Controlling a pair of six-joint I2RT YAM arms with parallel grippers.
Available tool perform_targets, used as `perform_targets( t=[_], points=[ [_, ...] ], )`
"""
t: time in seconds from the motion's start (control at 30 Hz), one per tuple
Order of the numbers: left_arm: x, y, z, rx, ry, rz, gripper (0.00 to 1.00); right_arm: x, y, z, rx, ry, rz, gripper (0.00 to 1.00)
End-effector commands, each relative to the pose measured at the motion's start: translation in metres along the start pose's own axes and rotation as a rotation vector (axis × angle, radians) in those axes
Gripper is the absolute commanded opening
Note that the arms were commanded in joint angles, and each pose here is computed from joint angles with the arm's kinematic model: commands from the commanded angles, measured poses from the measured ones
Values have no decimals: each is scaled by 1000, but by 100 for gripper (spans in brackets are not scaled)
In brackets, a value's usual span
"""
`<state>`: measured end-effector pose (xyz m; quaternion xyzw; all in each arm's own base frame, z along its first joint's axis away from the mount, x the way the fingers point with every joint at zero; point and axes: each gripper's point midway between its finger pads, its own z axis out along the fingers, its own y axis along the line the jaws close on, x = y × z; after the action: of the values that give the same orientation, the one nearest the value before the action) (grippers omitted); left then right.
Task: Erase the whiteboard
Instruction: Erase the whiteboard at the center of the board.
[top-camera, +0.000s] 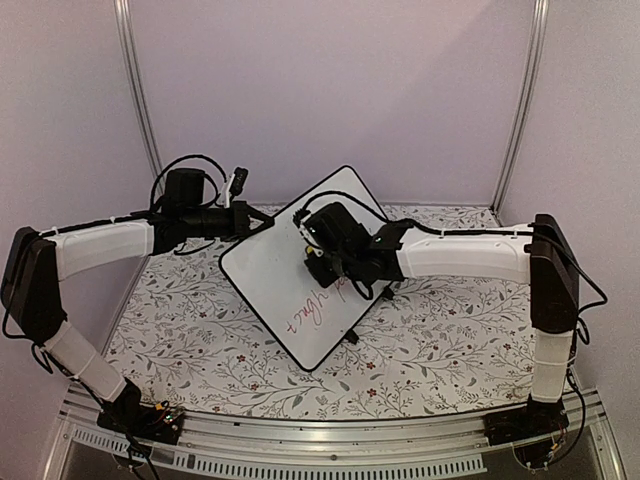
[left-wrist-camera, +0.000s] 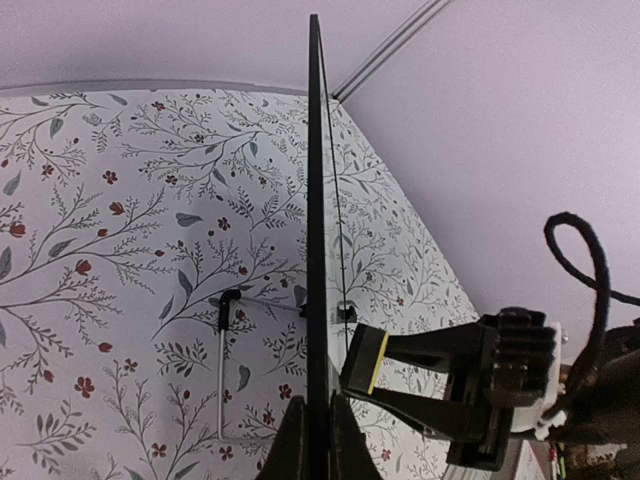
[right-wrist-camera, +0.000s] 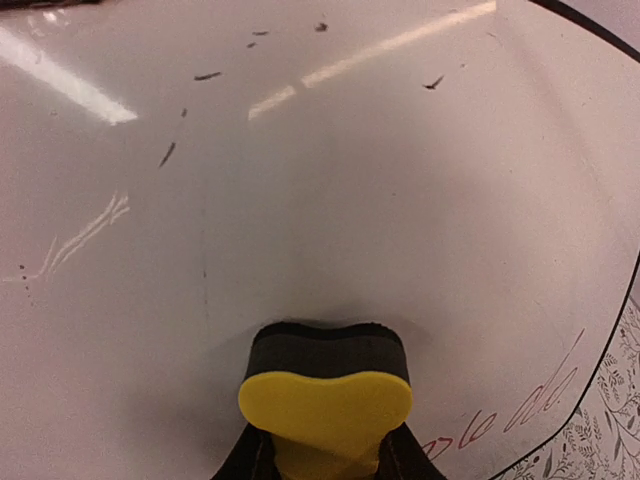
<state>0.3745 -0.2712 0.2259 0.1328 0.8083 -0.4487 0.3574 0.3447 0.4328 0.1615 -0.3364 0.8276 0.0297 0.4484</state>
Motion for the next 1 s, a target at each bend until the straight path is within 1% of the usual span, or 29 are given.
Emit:
perform_targets(
  t=[0.0, 0.1, 0.3, 0.43, 0.53, 0.7, 0.83, 0.97],
  points=[
    [-8, -28, -3, 99, -18, 85, 0, 6, 53, -12, -99, -16, -102, 0],
    [-8, -28, -3, 100, -18, 85, 0, 10, 81, -19, -138, -24, -134, 0],
    [-9, -29, -4, 98, -21, 87, 0, 16, 122, -33, -213, -37, -158, 0],
    [-9, -30, -5, 100, -23, 88, 0, 15, 148, -44, -242, -49, -189, 0],
    [-10, -31, -5, 102, -25, 91, 0, 18, 163, -46, -247, -33, -185, 0],
    [-10, -31, -6, 103, -28, 91, 0, 24, 161, -41, -195, -8, -198, 0],
    [-10, -31, -6, 102, -28, 92, 0, 19, 141, -38, -130, -7, -191, 0],
    [-11, -32, -7, 103, -30, 93, 0, 9, 107, -33, -47, -10, -153, 0]
  ],
)
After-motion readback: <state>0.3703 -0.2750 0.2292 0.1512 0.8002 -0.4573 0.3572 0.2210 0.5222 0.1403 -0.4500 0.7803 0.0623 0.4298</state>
